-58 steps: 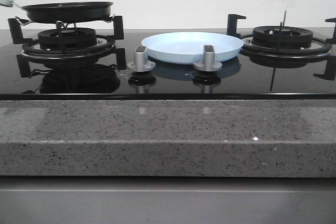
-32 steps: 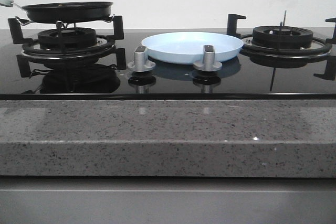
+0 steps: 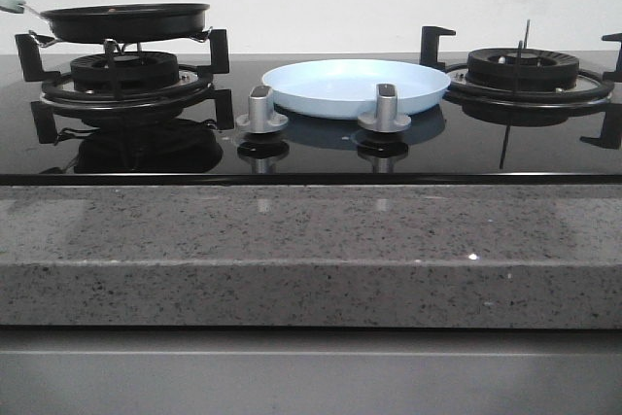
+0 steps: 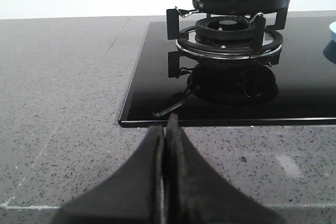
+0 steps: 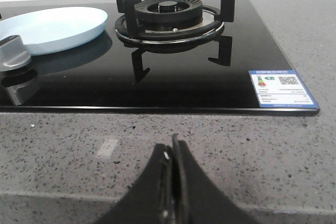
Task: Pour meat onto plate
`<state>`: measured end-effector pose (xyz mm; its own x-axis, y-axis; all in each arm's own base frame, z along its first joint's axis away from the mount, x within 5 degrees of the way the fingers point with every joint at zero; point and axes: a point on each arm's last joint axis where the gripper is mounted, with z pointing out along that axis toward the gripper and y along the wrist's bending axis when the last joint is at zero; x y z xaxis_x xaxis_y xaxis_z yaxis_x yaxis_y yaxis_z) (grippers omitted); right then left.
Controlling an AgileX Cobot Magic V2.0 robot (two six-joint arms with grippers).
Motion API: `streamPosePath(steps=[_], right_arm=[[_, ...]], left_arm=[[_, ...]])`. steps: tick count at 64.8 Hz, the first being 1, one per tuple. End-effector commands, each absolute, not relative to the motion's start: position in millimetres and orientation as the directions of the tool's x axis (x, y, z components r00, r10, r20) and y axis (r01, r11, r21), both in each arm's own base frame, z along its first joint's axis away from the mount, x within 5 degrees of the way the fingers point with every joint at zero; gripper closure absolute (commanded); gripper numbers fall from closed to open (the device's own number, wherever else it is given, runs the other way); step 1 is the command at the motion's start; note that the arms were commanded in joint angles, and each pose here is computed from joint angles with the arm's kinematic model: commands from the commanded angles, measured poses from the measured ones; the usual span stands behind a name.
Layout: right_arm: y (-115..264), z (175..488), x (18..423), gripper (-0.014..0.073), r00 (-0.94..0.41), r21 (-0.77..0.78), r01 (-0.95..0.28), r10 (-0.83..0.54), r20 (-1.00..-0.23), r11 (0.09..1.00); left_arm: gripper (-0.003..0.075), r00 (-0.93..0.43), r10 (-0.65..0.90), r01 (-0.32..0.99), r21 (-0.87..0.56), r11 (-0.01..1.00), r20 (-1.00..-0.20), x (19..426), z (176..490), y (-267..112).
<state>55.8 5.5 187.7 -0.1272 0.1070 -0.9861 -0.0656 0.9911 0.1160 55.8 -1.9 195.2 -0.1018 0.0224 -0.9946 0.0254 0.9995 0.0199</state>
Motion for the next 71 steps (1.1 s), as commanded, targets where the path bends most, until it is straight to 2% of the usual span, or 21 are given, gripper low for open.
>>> streamPosePath(steps=[1,41,57,64,71], right_arm=[[4.1,196.9,55.1,0.0655,-0.029,0.105,-0.06,0.103,-0.994,0.993],[4.1,196.9,55.1,0.0655,-0.029,0.105,-0.06,0.103,-0.994,0.993],[3.9,198.5,55.1,0.0655,-0.011,0.105,-0.06,0.104,-0.995,0.993],[3.5,203.1,54.8,0.0655,0.02,0.105,-0.059,0.106,-0.994,0.993],[3.7,220.6,51.5,0.0655,0.054,0.1,-0.066,0.103,-0.993,0.993]], left_arm=[[0.0741,-0.002,0.001,0.021,0.001,1.0,-1.0,55.2,202.4,-1.5],[0.0741,-0.002,0.001,0.021,0.001,1.0,-1.0,55.2,202.4,-1.5],[0.0741,0.064,-0.021,0.017,-0.02,1.0,-0.998,55.1,208.4,-1.0],[0.0741,0.102,-0.022,0.016,-0.02,1.0,-0.995,53.6,217.9,-0.9],[0.0741,0.137,-0.049,0.028,-0.046,0.999,-0.989,48.0,243.3,-1.5]])
